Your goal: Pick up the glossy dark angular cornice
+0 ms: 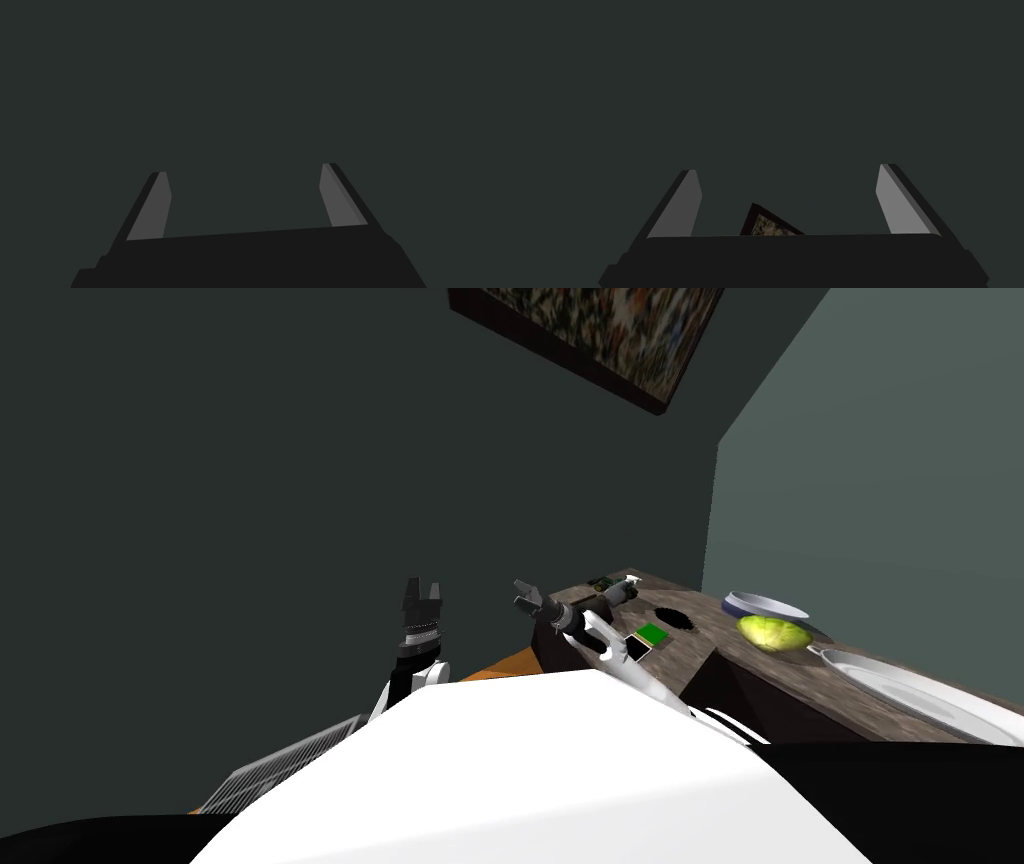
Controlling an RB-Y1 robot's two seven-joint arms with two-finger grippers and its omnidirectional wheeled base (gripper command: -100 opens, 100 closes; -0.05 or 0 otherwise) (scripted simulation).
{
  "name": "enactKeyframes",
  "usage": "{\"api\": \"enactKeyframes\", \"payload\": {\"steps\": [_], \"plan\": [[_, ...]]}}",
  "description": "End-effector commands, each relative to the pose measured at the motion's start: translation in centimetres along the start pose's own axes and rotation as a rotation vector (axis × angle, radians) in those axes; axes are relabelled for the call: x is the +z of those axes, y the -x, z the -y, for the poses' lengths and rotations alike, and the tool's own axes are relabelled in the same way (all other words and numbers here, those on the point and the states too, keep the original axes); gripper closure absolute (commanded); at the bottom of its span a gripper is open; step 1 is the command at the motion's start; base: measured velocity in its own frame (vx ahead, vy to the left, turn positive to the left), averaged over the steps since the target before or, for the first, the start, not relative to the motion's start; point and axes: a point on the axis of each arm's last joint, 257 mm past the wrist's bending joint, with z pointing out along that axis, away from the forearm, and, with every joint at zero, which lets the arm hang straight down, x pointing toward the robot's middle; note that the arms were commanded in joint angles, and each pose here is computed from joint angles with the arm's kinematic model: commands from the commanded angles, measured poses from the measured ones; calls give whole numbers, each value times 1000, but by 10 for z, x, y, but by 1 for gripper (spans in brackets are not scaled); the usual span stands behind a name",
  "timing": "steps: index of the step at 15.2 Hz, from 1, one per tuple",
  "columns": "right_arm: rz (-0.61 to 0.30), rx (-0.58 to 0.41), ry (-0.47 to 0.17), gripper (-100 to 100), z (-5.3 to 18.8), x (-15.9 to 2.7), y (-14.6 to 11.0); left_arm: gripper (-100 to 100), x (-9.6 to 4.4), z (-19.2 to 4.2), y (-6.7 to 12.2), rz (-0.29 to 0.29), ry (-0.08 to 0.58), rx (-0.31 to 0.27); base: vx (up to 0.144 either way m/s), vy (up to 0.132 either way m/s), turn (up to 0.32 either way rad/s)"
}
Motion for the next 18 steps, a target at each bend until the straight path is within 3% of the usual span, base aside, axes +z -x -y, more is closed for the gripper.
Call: {"api": "enactKeyframes", "payload": {"steps": [1, 2, 4, 5, 8, 9, 10, 12, 13, 17, 18], "plan": [[-88, -9, 20, -100, -2, -3, -22, 0, 0, 0, 0, 0, 0, 0, 25, -5, 44], [-152, 0, 50, -100, -4, -2, -39, 0, 0, 0, 0, 0, 0, 0, 26, -3, 63], [-195, -18, 47, -100, -2, -8, -47, 0, 0, 0, 0, 0, 0, 0, 20, -5, 40], [-276, -16, 75, -100, -3, -12, -67, 0, 0, 0, 0, 0, 0, 0, 20, -1, 44], [-409, -36, 90, -100, 1, -30, -92, 0, 0, 0, 0, 0, 0, 0, 26, -3, 52], [-416, -40, 89, -100, 1, -31, -94, 0, 0, 0, 0, 0, 0, 0, 21, -5, 25], [-499, -38, 109, -100, 3, -42, -111, 0, 0, 0, 0, 0, 0, 0, 24, -7, 38], [-529, -52, 104, -100, 5, -49, -114, 0, 0, 0, 0, 0, 0, 0, 23, -5, 40], [-615, -55, 121, -100, 8, -62, -131, 0, 0, 0, 0, 0, 0, 0, 21, -4, 52], [-757, -80, 119, -100, 19, -95, -147, 0, 0, 0, 0, 0, 0, 0, 27, -7, 47], [-832, -77, 130, -100, 23, -110, -158, 0, 0, 0, 0, 0, 0, 0, 26, -6, 41]]}}
